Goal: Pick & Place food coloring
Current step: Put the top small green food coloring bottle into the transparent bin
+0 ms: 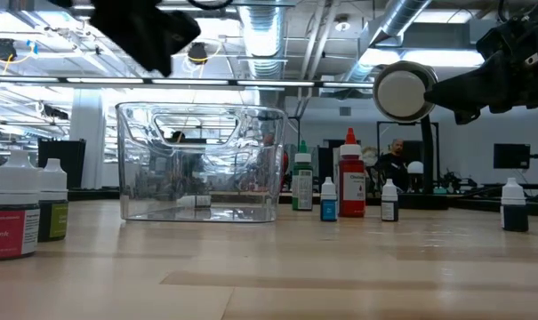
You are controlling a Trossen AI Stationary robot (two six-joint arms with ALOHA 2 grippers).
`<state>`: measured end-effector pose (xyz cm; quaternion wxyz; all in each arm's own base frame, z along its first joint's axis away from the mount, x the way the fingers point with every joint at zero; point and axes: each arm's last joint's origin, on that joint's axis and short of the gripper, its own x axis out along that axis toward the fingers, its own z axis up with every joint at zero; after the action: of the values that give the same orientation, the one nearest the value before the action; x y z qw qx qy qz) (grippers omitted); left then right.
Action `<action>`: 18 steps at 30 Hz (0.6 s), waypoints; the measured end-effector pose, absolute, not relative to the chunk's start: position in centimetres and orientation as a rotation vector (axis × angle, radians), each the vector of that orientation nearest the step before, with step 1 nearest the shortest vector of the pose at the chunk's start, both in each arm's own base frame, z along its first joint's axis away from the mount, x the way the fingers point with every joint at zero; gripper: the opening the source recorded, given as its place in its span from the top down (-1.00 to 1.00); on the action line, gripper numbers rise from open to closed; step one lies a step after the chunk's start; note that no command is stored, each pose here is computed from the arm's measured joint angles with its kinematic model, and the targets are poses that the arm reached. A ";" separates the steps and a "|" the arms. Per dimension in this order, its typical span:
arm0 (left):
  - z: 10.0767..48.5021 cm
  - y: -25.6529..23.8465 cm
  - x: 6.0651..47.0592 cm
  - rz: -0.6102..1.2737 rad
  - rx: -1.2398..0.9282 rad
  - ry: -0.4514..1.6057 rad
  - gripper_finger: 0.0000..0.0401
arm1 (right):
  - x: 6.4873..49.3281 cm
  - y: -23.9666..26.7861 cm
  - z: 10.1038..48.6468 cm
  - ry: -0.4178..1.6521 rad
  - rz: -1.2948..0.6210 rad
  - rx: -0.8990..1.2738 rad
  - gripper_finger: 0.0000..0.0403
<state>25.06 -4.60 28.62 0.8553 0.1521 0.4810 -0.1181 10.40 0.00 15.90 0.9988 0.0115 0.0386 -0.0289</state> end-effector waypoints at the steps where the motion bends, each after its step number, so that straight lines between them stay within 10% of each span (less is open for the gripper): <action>1: 28.7 -4.9 24.7 -0.266 0.320 1.023 0.47 | 10.4 0.0 15.9 0.077 -0.057 0.023 0.44; 18: 26.9 -9.9 20.8 -0.323 0.198 1.168 0.47 | 10.4 0.0 15.9 0.078 -0.058 0.023 0.44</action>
<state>20.80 -9.92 26.90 0.8174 0.0930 0.5479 -0.1517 10.40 0.00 15.89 0.9988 0.0115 0.0390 -0.0288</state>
